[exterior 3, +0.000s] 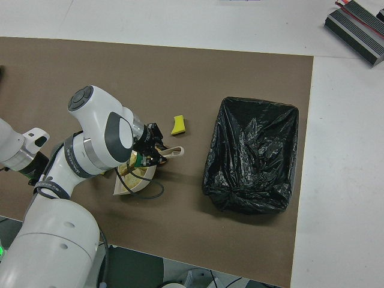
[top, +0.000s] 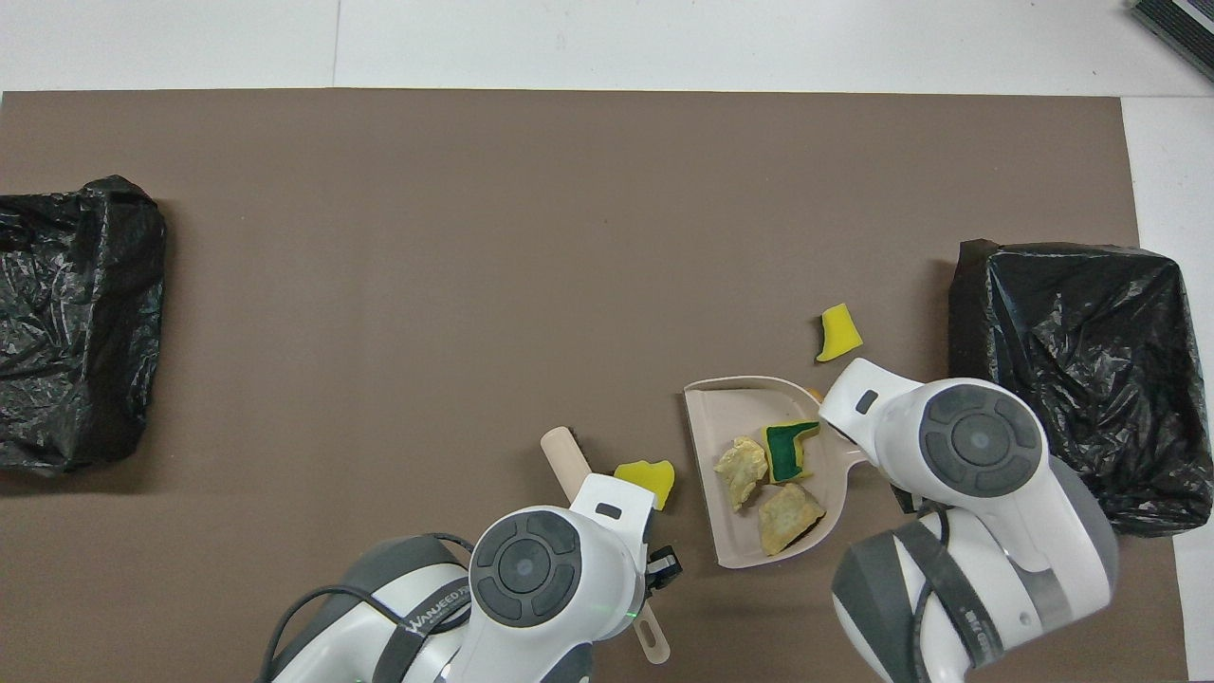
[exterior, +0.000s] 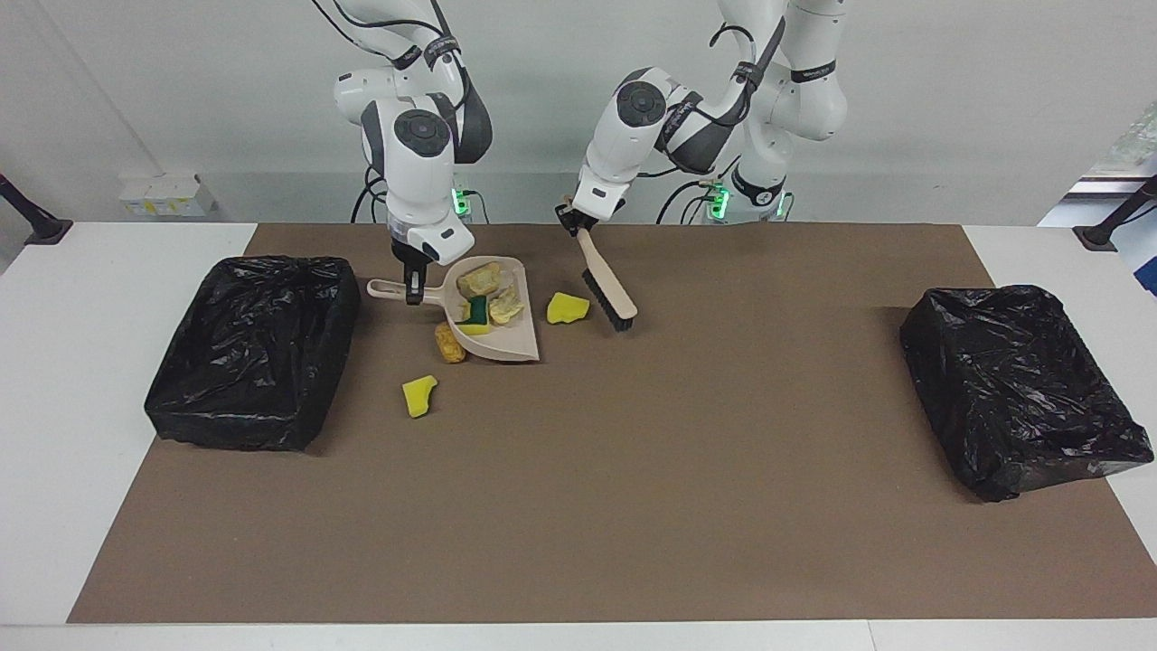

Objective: Sweep and dump trash in bin

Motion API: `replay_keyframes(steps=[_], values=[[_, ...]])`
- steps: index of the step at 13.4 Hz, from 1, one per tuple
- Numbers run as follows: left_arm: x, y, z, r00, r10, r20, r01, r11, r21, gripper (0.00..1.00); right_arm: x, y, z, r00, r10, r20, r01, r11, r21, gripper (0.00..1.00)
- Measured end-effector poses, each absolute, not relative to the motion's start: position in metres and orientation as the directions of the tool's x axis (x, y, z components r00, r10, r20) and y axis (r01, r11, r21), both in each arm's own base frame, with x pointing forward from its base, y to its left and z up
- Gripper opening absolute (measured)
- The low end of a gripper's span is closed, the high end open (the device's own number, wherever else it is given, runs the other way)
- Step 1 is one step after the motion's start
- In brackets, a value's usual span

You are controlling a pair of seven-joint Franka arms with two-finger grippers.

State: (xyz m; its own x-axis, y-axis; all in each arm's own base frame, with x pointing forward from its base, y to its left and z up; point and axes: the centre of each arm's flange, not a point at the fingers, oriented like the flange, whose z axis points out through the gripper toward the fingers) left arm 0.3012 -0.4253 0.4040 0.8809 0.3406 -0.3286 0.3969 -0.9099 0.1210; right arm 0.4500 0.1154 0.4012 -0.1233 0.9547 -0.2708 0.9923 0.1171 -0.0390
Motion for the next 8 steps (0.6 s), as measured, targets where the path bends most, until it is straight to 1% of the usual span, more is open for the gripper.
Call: replay_keyframes(steps=[3, 5, 8], values=[[0.297, -0.428, 0.389, 0.868, 0.367, -0.336, 0.436, -0.886, 0.157, 0.26, 0.439, 0.125, 0.399, -0.084, 0.955, -0.284, 0.997, 0.081, -0.022, 0.31], [0.292, -0.429, 0.379, 0.855, 0.383, -0.349, 0.460, -0.872, 0.169, 0.26, 0.430, 0.146, 0.394, -0.054, 0.956, -0.290, 0.999, 0.053, -0.009, 0.31], [0.297, -0.432, 0.381, 0.841, 0.404, -0.361, 0.497, -0.841, 0.217, 0.26, 0.420, 0.172, 0.389, -0.020, 0.955, -0.295, 1.000, 0.024, 0.009, 0.31]])
